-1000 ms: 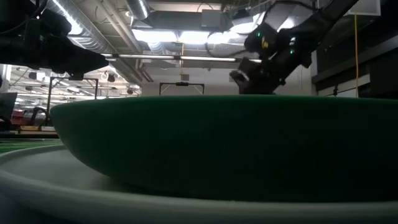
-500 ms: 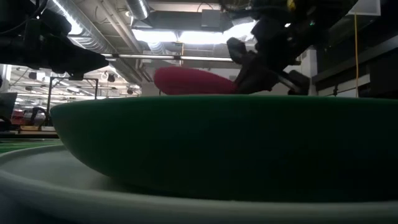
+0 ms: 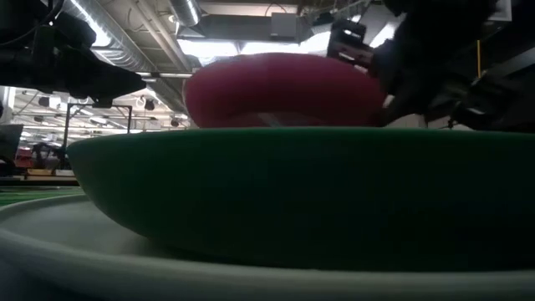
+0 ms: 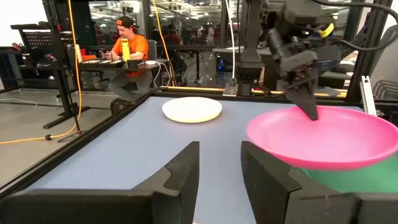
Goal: Stack plastic plates
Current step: Stack the pink plate on the green plate
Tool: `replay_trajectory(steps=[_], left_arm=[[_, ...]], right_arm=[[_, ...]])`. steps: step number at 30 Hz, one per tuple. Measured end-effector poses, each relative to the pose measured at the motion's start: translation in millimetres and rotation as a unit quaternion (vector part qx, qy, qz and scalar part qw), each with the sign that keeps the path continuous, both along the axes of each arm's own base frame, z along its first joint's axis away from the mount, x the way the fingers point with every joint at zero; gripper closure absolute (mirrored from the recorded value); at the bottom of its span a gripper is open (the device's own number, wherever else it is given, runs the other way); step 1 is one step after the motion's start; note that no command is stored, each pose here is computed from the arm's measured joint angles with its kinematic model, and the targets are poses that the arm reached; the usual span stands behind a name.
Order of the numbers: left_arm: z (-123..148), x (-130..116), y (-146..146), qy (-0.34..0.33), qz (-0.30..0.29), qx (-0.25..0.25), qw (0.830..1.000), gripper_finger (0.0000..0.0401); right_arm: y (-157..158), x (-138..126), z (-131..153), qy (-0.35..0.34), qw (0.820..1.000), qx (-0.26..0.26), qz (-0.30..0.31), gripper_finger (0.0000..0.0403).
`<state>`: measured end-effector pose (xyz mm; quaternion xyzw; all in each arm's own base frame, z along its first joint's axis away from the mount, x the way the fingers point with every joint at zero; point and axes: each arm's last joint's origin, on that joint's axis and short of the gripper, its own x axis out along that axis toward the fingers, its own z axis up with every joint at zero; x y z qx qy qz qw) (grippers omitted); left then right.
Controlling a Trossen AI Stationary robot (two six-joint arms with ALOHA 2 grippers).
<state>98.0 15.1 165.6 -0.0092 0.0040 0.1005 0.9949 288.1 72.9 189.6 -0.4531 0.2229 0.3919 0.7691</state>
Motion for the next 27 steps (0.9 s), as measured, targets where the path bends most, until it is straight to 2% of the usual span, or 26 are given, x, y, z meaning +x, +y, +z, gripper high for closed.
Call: replay_trajectory(steps=[12,17,21,27], left_arm=[[0.1,0.0,0.0,0.0,0.0,-0.001,1.0,0.029],[0.0,0.0,0.0,0.0,0.0,-0.001,1.0,0.029],[0.1,0.0,0.0,-0.001,0.0,-0.004,1.0,0.029],[0.0,0.0,0.0,-0.001,0.0,-0.004,1.0,0.029]], right_arm=[[37.8,-12.7,-0.7,0.008,0.996,0.018,0.086,0.0402],[50.3,-13.6,-11.8,0.019,0.99,0.02,0.139,0.0402],[54.1,-10.4,-21.1,0.014,0.988,0.003,0.154,0.0402],[50.9,-5.3,-21.2,-0.014,0.989,-0.023,0.143,0.0402]])
